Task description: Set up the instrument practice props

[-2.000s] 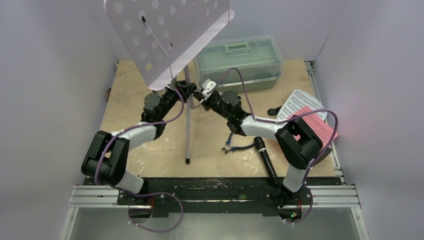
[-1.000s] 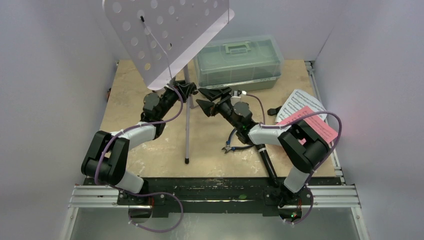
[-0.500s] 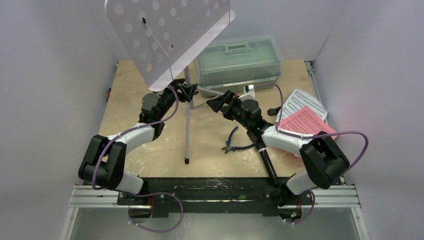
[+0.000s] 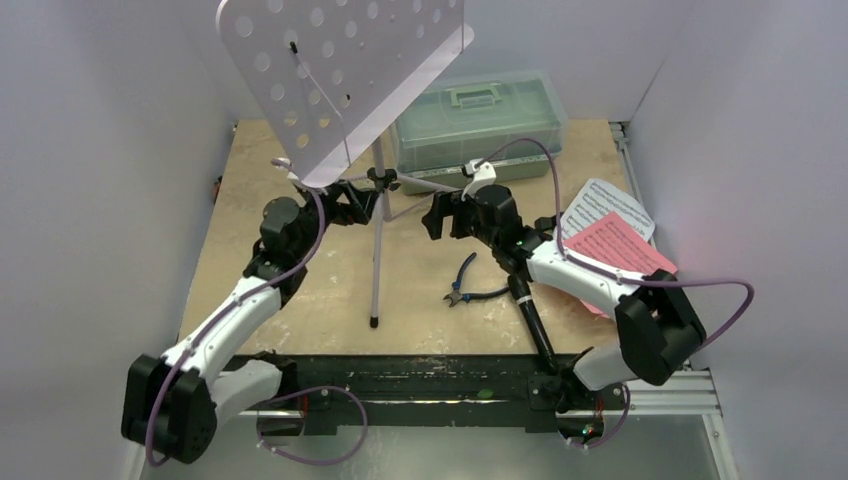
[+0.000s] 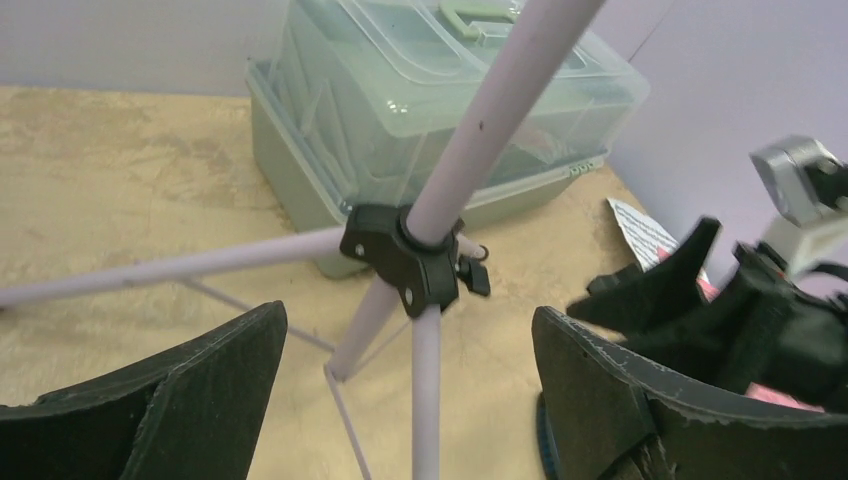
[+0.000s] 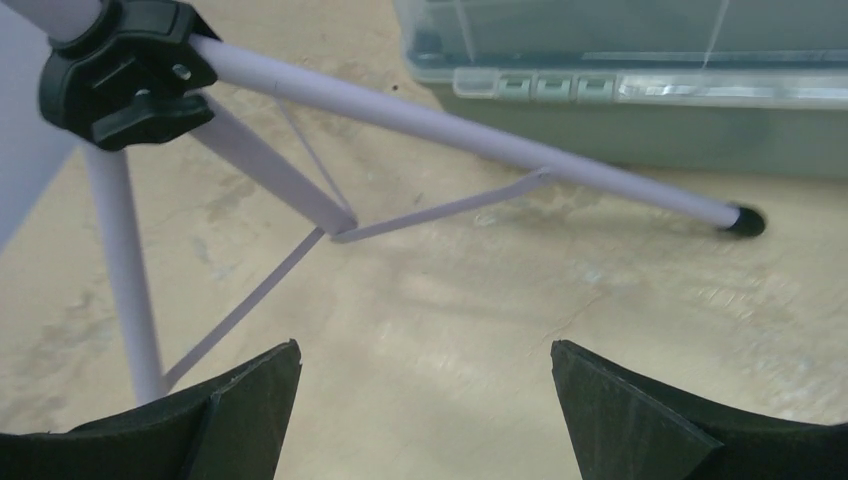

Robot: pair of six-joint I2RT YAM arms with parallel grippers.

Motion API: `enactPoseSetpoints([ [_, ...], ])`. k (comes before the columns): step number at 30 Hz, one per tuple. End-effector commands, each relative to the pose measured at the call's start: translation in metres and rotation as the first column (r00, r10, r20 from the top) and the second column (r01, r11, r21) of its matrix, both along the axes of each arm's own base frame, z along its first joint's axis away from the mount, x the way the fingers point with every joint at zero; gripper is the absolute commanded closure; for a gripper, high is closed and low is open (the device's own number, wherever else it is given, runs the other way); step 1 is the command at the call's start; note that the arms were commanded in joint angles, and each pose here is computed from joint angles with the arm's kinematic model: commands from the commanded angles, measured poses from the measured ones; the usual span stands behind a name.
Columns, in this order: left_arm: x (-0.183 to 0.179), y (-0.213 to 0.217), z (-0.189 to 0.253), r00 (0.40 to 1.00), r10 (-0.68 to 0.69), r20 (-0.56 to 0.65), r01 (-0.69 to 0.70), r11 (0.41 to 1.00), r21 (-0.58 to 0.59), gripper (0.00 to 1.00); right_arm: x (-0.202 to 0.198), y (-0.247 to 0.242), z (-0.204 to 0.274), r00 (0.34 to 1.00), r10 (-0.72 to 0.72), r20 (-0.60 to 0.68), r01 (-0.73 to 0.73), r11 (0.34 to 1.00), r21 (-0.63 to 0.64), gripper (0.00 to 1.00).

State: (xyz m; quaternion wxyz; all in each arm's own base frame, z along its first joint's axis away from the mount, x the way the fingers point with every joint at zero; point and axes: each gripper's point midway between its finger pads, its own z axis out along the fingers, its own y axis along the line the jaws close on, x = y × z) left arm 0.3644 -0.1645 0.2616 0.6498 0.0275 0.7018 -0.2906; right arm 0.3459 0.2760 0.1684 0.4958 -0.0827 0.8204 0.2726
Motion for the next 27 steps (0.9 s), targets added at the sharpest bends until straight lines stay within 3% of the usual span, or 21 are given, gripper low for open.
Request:
enactPoseSetpoints([
  [1,-0.047,0.015,-0.003,0.994,0.011,-0.109,-0.014,0.999,-0.032,0.08,0.033,-0.008,0.013,0.992,0.012,0.125,0.014,0.979,-0.204,0.01],
  [5,-0.081,0.017,-0.007,0.979,-0.018,-0.201,-0.003,0.994,-0.105,0.1,0.054,0.019,0.023,0.977,0.146,0.153,-0.098,0.954,-0.283,0.01],
  [8,-0.1,0.003,-0.029,0.954,-0.117,-0.275,0.066,0.98,-0.186,0.15,0.069,0.032,0.033,0.954,0.218,0.208,-0.157,0.949,-0.275,0.02],
  [12,-0.114,-0.014,-0.073,0.91,-0.214,-0.355,0.117,0.954,-0.274,0.24,0.079,0.039,0.037,0.928,0.315,0.198,-0.269,0.936,-0.229,0.18],
  [15,-0.112,-0.02,-0.088,0.913,-0.179,-0.366,0.092,0.966,-0.243,0.26,0.075,0.042,0.035,0.904,0.381,0.196,-0.345,0.918,-0.194,0.25],
  [24,-0.091,-0.036,-0.12,0.91,-0.131,-0.394,0.067,0.983,-0.172,0.36,0.067,0.048,0.037,0.836,0.488,0.253,-0.439,0.87,-0.225,0.28],
  [27,-0.081,-0.031,-0.132,0.908,-0.079,-0.412,0.035,0.993,-0.114,0.42,0.069,0.052,0.029,0.817,0.523,0.244,-0.468,0.848,-0.25,0.36],
])
